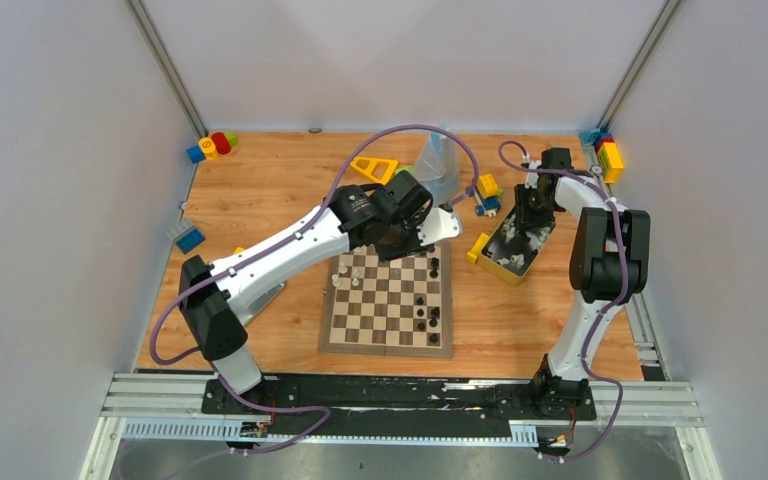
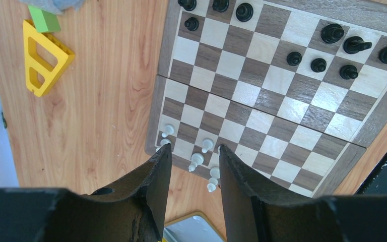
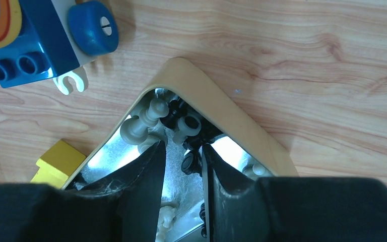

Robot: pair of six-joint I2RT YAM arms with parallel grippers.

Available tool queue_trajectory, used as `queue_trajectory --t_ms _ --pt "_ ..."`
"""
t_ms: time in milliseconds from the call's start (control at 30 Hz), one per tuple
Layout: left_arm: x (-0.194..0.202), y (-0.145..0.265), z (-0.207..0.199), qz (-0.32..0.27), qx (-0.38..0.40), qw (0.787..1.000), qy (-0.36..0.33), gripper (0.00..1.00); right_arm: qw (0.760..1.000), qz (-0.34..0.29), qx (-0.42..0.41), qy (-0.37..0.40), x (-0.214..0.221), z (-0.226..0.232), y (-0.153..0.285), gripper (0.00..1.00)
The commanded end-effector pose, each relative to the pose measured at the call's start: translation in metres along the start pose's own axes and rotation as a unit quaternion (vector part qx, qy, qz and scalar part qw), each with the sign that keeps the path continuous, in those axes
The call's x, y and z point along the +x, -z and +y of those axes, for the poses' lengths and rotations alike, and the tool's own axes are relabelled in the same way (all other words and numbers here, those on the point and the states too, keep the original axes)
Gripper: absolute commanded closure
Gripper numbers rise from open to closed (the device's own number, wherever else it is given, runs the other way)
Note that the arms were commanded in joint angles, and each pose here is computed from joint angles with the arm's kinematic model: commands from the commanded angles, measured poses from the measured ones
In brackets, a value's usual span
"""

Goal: Set up the chess pieces on the board
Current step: Pick up the chess piece from the storage box.

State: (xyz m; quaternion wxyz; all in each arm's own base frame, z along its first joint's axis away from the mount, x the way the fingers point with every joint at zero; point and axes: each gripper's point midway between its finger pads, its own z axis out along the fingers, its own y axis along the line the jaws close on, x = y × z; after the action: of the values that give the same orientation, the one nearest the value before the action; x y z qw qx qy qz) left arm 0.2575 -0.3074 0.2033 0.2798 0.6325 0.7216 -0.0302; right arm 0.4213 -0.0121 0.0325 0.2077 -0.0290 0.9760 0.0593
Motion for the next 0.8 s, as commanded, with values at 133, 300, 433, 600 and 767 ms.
queue_trajectory --t_ms 133,300,433,600,767 --pt "-0.012 0.022 0.002 -0.044 -0.009 0.999 0.016 0.52 0.997 -0.056 0.042 -0.01 -0.028 -0.012 0.013 0.69" --pt "-0.011 0.02 0.002 -0.042 -0.009 0.999 0.015 0.52 0.996 -0.074 0.044 -0.013 -0.031 -0.011 0.026 0.69" --pt "-0.01 0.019 0.001 -0.042 -0.008 0.999 0.015 0.52 0.996 -0.075 0.05 -0.015 -0.033 -0.014 0.025 0.68" --pt "-0.011 0.019 0.0 -0.042 -0.005 0.999 0.015 0.52 0.996 -0.068 0.06 -0.012 -0.033 -0.019 0.016 0.68" --pt "-0.011 0.018 -0.001 -0.041 -0.003 0.999 0.015 0.52 0.996 -0.064 0.069 -0.008 -0.032 -0.025 0.011 0.69"
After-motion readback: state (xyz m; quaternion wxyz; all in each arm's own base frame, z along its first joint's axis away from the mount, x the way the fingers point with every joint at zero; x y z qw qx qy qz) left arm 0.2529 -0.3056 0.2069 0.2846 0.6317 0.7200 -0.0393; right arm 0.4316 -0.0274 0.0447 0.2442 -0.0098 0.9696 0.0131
